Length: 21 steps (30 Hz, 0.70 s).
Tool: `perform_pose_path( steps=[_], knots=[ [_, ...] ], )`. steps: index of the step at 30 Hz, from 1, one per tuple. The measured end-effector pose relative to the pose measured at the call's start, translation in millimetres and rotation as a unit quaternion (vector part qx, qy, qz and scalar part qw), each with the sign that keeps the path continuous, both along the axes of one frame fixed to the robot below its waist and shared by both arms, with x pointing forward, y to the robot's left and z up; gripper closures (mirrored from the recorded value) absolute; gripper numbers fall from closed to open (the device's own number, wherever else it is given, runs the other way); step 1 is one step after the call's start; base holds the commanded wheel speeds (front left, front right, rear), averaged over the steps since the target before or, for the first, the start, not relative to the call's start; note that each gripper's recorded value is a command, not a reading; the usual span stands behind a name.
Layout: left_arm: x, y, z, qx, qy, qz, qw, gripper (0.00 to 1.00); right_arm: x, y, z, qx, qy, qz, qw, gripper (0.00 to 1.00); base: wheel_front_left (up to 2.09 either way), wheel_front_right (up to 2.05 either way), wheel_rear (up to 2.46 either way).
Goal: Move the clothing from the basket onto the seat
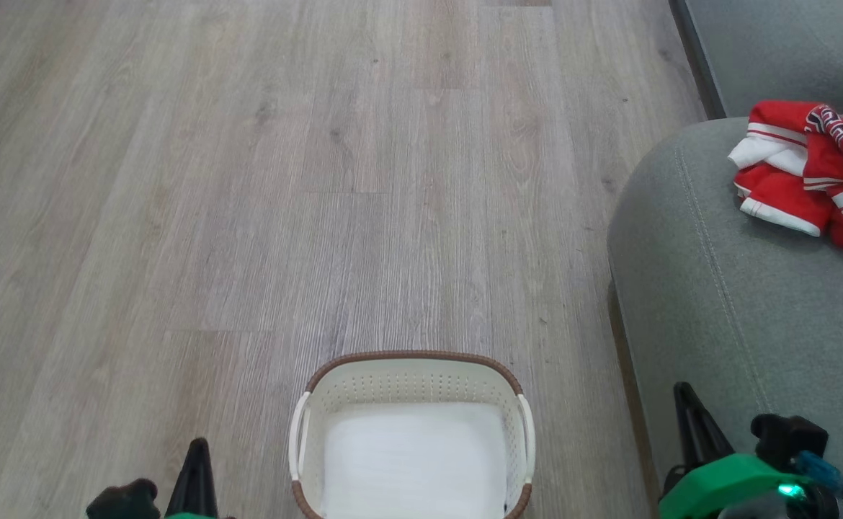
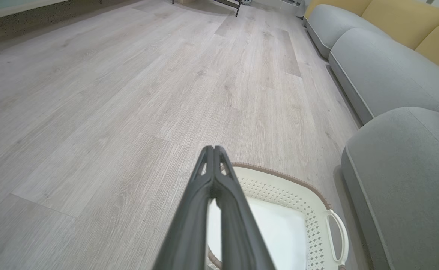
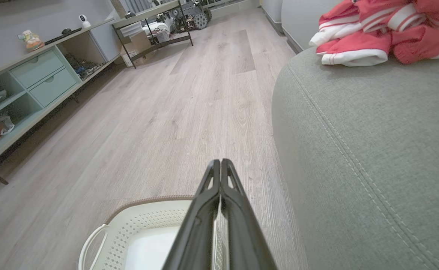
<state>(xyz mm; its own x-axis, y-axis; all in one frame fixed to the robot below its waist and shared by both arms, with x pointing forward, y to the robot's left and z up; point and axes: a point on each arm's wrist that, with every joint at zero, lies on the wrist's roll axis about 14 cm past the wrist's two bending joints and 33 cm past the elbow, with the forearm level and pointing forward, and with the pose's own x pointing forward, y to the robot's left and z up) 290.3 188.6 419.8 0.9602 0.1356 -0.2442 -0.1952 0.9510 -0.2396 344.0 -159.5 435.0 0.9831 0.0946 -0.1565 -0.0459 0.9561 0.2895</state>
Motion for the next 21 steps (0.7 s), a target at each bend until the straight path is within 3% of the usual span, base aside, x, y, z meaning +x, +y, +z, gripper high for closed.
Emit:
perform_pose_path(
  steps=[21],
  knots=[
    [15,3,1,-0.123,0.003,0.027,0.992,1.00,5,-14,3,0.116,0.016,-0.050,0.992,1.00,0.00,0.00,0.00]
  ],
)
